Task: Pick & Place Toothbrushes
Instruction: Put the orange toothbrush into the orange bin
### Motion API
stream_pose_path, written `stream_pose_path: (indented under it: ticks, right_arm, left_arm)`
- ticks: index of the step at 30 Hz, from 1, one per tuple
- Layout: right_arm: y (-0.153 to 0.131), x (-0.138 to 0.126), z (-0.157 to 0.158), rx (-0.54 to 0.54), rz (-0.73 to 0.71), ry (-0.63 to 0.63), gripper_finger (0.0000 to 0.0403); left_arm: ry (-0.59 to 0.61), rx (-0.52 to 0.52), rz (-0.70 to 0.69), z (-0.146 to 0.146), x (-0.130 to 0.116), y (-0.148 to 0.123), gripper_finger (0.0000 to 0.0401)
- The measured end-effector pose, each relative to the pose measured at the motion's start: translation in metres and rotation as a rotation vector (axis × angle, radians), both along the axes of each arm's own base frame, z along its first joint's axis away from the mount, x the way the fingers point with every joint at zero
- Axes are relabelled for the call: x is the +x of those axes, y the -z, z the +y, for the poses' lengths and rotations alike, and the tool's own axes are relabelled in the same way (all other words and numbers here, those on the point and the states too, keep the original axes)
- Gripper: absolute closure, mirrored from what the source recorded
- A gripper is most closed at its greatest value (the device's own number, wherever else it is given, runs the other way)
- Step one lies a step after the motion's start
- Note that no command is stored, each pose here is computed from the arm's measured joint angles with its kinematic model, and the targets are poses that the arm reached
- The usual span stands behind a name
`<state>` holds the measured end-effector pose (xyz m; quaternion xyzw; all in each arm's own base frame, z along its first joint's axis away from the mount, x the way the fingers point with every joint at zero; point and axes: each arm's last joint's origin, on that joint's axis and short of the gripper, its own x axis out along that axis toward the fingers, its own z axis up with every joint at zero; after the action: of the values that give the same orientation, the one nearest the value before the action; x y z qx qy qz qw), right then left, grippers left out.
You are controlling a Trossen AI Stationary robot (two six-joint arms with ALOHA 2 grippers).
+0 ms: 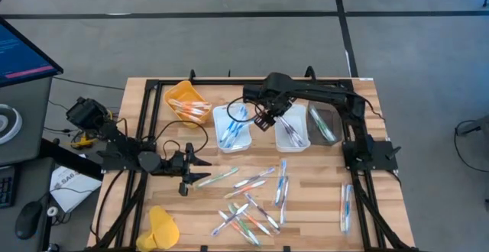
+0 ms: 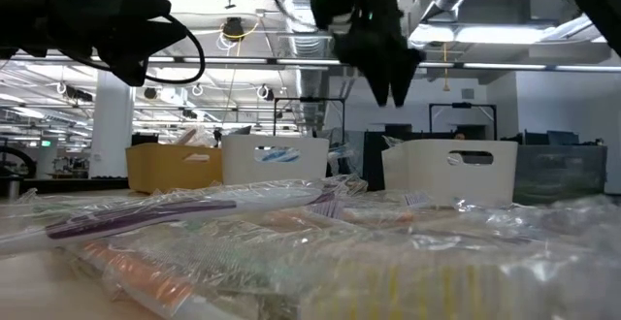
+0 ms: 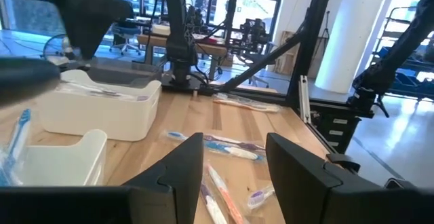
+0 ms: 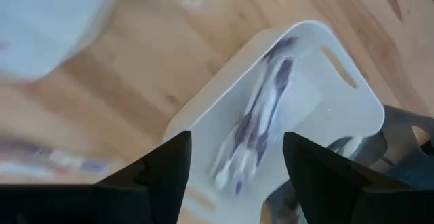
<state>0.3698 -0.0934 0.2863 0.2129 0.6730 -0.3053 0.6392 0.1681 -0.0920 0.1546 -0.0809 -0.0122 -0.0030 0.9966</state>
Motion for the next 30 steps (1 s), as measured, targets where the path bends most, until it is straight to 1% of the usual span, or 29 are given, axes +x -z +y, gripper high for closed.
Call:
stream_pose_path:
  ticks: [3,6,10,15,18,20,23,27,30]
  right_arm:
    - [-0.024,-0.005,0.022,-0.015,-0.075,-0.049,0.0175]
    - [-0.046,-0.015,0.049,-0.025,-0.135,-0.108,0.0177]
    - [-0.069,-0.028,0.093,-0.027,-0.213,-0.176,0.0177]
    - [-0.083,-0.045,0.151,-0.008,-0.263,-0.330,0.0177]
    - [-0.084,-0.053,0.183,0.004,-0.267,-0.425,0.0178]
    - [-0.084,-0.059,0.202,0.014,-0.272,-0.463,0.0178]
    - [-0.084,-0.069,0.228,0.031,-0.278,-0.465,0.0178]
    - [-0.080,-0.083,0.255,0.053,-0.280,-0.353,0.0178]
    - [-0.074,-0.095,0.275,0.059,-0.263,-0.316,0.0178]
  left_arm:
    - [0.014,-0.001,0.000,0.000,0.000,0.000,0.0247]
    - [0.029,-0.001,0.000,-0.001,0.000,0.000,0.0247]
    - [0.029,-0.001,0.001,-0.001,0.000,0.000,0.0247]
    - [0.029,-0.001,0.001,-0.001,0.000,0.000,0.0247]
    - [0.025,0.000,0.001,0.000,0.000,0.000,0.0247]
    - [0.024,0.000,0.001,0.000,0.000,0.000,0.0247]
    - [0.024,-0.001,0.001,0.000,0.000,0.000,0.0247]
    - [0.024,0.000,0.001,0.000,0.000,0.000,0.0247]
    - [0.024,0.000,0.001,0.000,0.000,0.000,0.0247]
